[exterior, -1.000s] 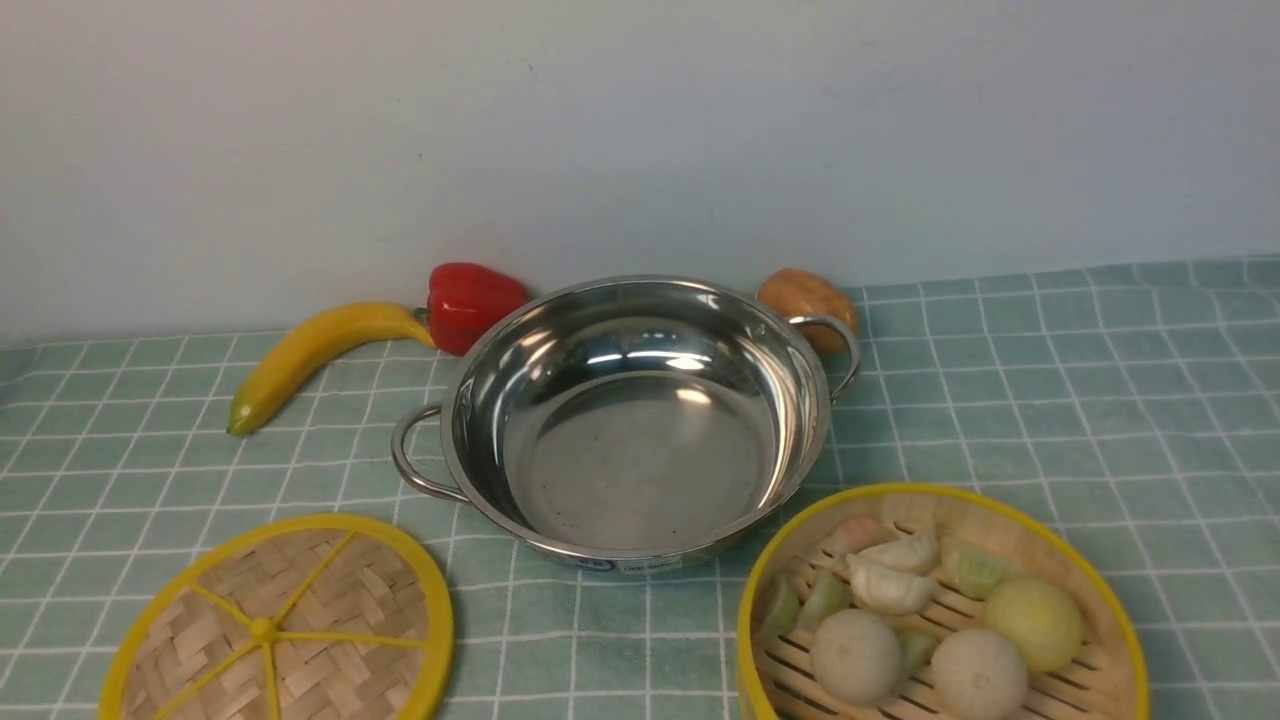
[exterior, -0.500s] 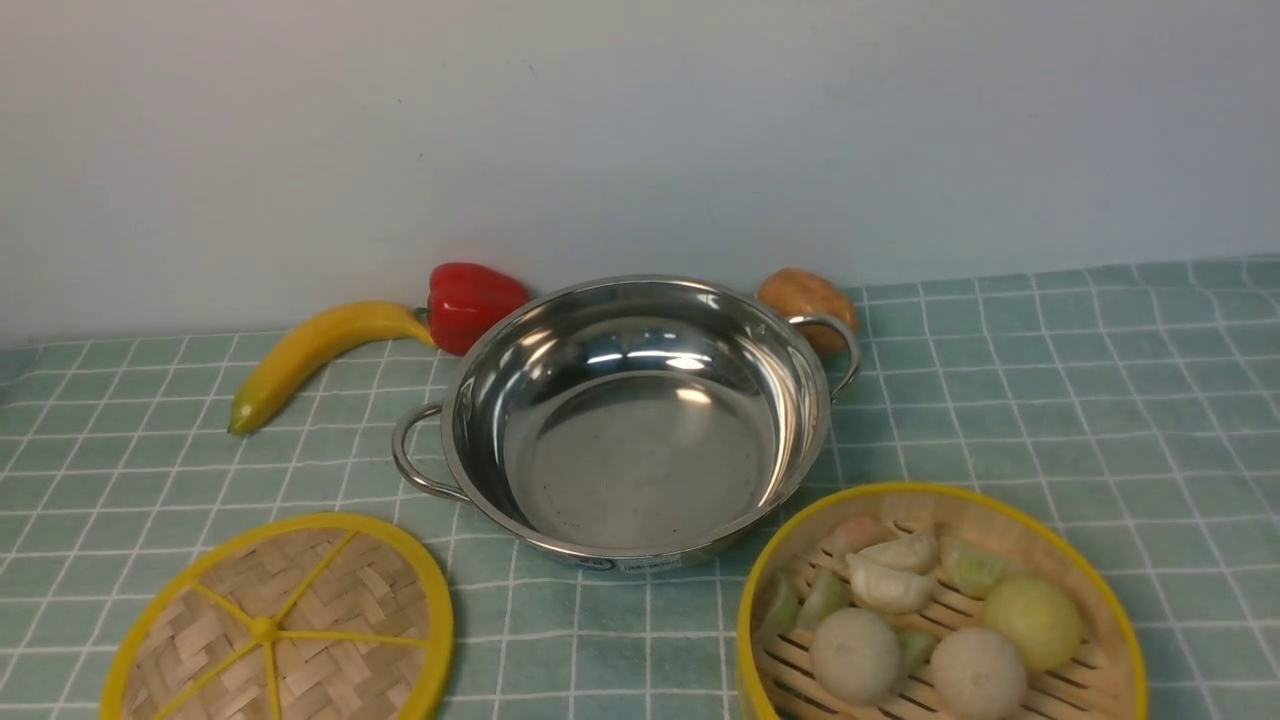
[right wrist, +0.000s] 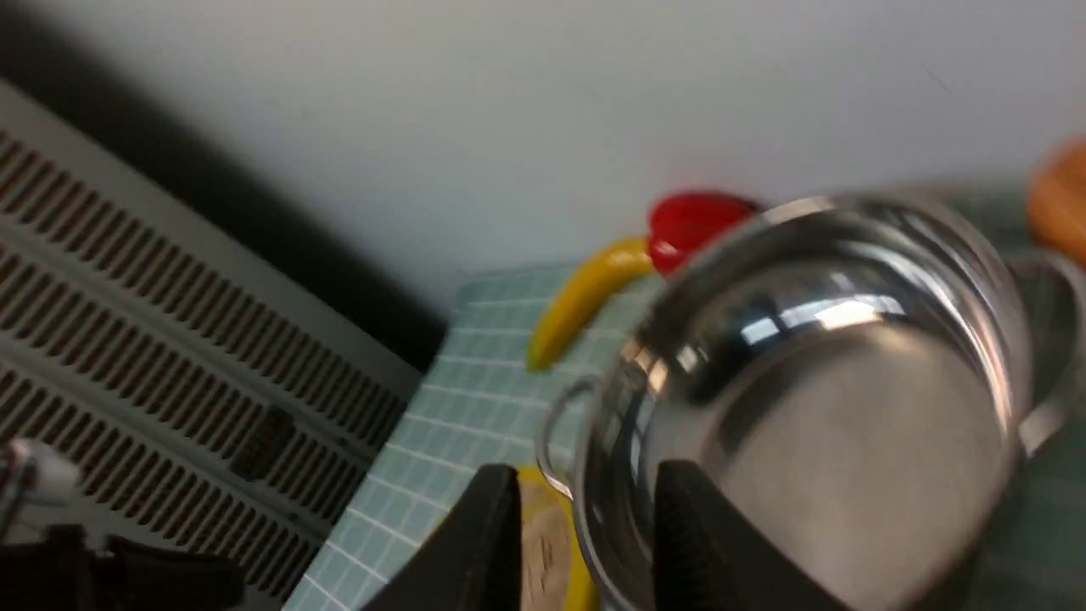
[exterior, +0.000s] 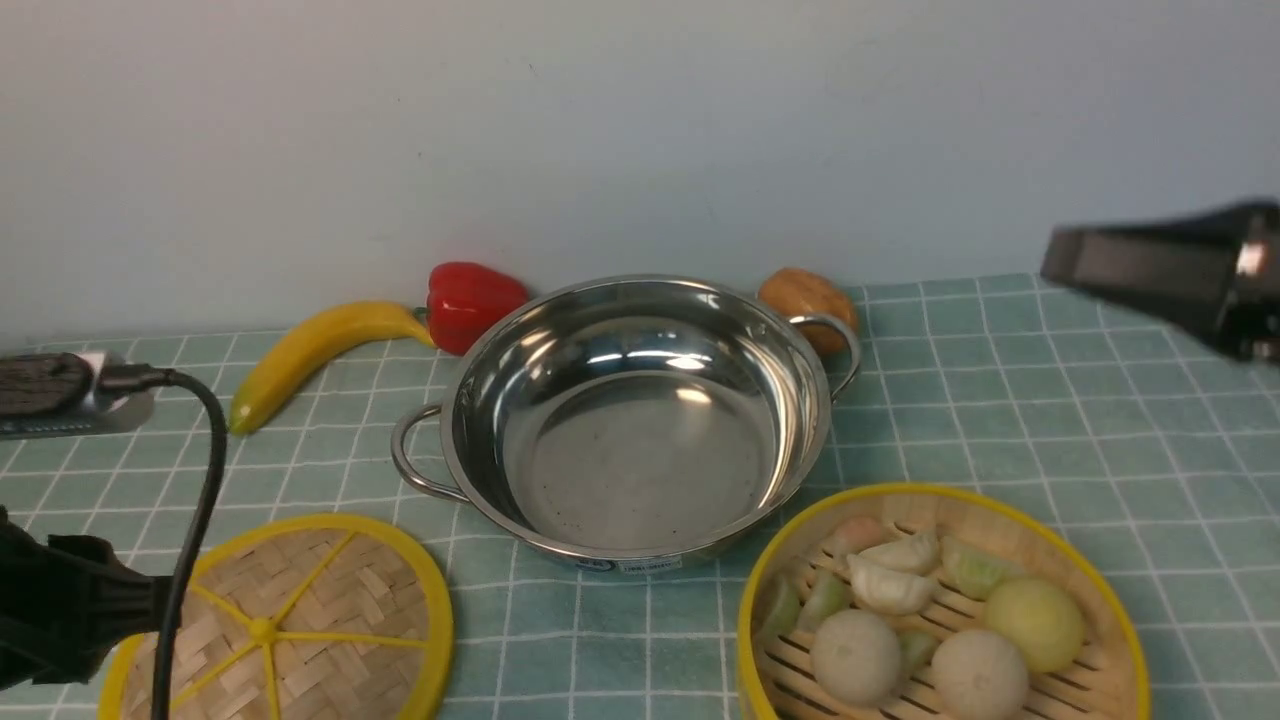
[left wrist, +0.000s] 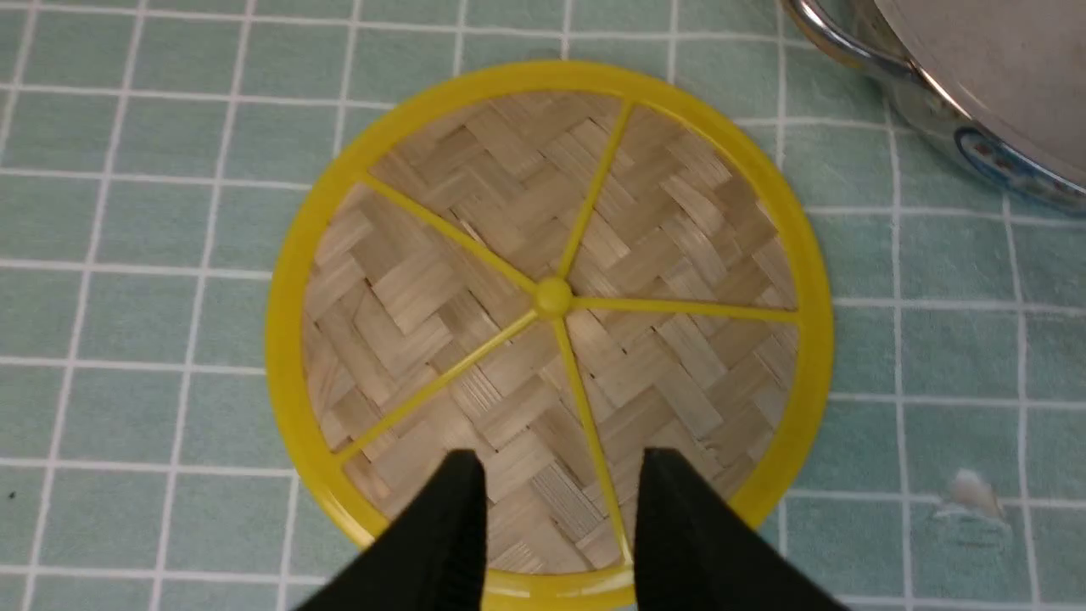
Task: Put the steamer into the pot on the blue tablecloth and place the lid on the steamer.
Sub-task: 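Reach for and grasp the rim of the bamboo steamer holding the buns with the right gripper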
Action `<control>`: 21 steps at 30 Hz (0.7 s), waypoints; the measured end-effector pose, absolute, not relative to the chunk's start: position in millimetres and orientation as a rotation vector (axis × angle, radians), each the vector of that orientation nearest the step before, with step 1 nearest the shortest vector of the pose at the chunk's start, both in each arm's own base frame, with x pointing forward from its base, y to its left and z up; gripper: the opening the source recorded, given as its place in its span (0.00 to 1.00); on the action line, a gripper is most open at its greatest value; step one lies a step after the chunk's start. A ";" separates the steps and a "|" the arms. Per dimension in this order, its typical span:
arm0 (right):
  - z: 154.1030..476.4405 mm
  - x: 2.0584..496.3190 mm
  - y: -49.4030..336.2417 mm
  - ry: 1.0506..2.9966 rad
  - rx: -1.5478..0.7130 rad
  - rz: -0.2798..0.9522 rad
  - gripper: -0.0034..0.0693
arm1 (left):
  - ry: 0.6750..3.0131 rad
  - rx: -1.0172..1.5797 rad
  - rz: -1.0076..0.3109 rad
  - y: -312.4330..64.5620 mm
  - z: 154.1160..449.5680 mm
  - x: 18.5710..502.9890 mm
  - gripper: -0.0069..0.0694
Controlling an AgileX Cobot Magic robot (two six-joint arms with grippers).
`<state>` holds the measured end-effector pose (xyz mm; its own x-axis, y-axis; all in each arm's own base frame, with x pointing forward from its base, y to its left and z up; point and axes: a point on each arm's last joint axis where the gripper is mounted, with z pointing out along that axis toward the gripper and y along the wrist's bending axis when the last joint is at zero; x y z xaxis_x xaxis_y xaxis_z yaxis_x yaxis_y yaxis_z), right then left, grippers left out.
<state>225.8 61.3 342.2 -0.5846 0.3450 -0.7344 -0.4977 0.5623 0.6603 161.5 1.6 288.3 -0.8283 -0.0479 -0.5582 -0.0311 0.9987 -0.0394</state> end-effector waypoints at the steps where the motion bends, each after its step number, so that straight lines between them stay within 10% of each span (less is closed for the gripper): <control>1: 366.1 238.9 61.3 1.764 -0.234 1.091 0.38 | 2.549 -0.024 -0.051 0.1 287.4 163.5 0.41; 8: 452.7 278.2 37.6 1.484 -0.330 0.503 0.38 | 2.508 0.013 -0.068 -1.7 289.8 167.1 0.41; 13: 452.4 282.2 1.7 1.511 -0.064 0.134 0.38 | 2.507 0.024 -0.055 -1.1 289.8 167.1 0.41; 21: 402.2 275.7 -32.0 1.641 0.066 -0.007 0.38 | 2.518 0.042 -0.034 -0.1 289.0 166.8 0.41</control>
<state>275.7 -32.0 402.2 -0.0693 0.0388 -0.9968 0.0476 0.9982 0.0356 166.8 -0.1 289.0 -0.8116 0.0219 -0.5839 0.0379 0.9992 -0.0151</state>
